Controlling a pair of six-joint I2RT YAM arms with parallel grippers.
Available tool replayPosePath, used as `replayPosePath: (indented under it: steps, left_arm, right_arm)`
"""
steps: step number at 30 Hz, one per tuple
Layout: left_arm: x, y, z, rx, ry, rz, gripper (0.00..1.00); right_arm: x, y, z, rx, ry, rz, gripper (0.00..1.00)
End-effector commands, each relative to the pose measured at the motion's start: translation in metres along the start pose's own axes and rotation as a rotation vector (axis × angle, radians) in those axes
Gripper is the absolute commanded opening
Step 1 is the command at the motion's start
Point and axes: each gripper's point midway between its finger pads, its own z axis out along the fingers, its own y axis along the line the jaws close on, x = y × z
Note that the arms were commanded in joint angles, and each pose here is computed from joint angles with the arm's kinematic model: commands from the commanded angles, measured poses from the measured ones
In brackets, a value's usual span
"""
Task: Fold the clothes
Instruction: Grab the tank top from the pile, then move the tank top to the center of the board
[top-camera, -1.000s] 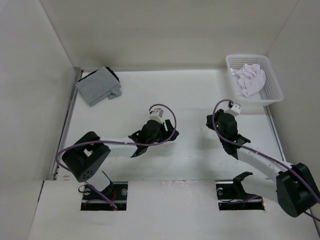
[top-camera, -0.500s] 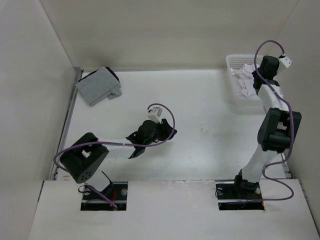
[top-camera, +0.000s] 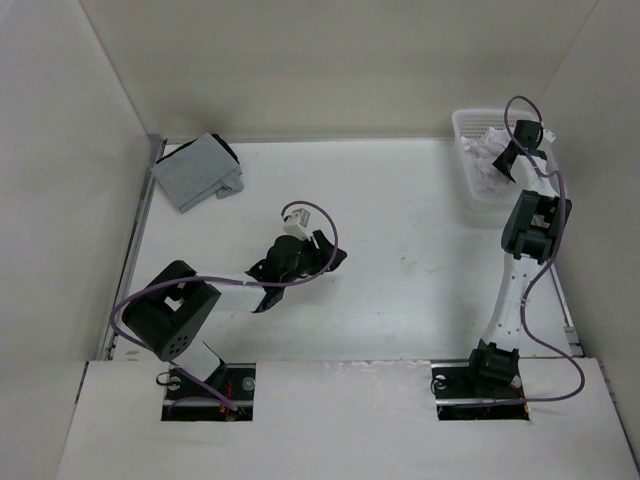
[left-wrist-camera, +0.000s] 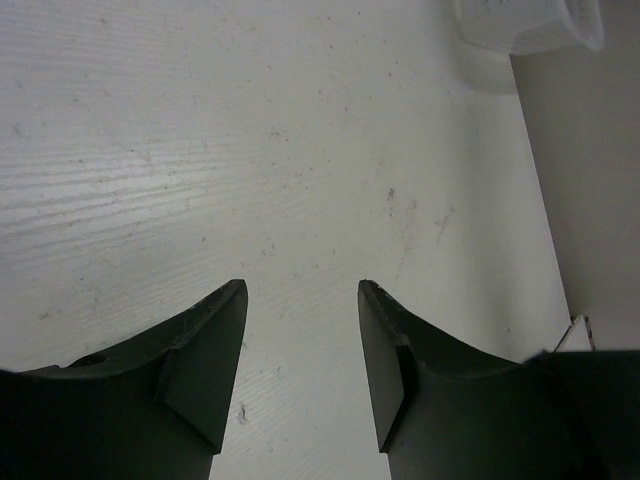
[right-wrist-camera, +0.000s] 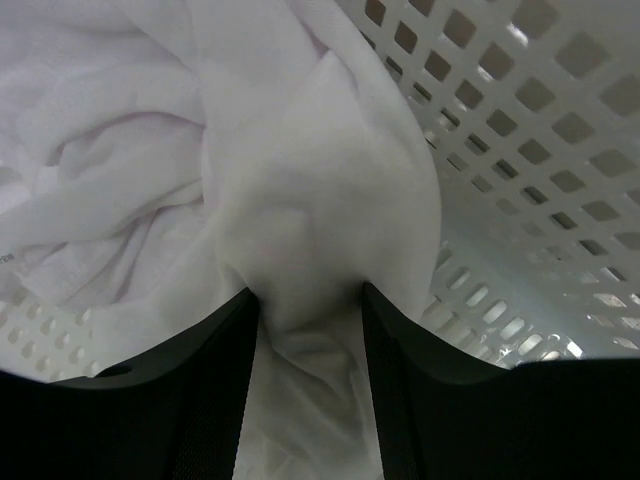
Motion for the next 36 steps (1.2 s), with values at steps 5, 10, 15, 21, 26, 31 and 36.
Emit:
replayPosePath:
  steps: [5, 10, 15, 21, 26, 31, 36]
  left_arm:
    - [-0.021, 0.003, -0.004, 0.053, -0.059, -0.079, 0.47]
    - [-0.024, 0.008, -0.005, 0.043, -0.068, -0.092, 0.47]
    - [-0.024, 0.006, -0.004, 0.049, -0.067, -0.098, 0.47]
    - [-0.034, 0.004, -0.009, 0.059, -0.092, -0.105, 0.47]
    - [-0.066, 0.013, -0.025, 0.036, -0.168, -0.157, 0.46]
    - [-0.116, 0.035, -0.067, -0.044, -0.335, -0.197, 0.47]
    - [-0.13, 0.066, -0.097, -0.142, -0.41, -0.239, 0.52]
  right_arm:
    - [-0.015, 0.006, -0.002, -0.023, 0.077, -0.006, 0.13]
    - [-0.058, 0.024, -0.049, -0.16, -0.091, 0.148, 0.0]
    - [-0.175, 0.075, -0.212, -0.523, -0.401, 0.302, 0.0]
    - [-0.237, 0.14, -0.445, -0.917, -0.612, 0.303, 0.0]
    - [-0.235, 0.157, -0.6, -1.194, -0.691, 0.276, 0.0]
    - [-0.159, 0.16, -0.686, -1.42, -0.599, 0.216, 0.04]
    - [0.026, 0.167, -0.6, -1.395, -0.272, 0.188, 0.24]
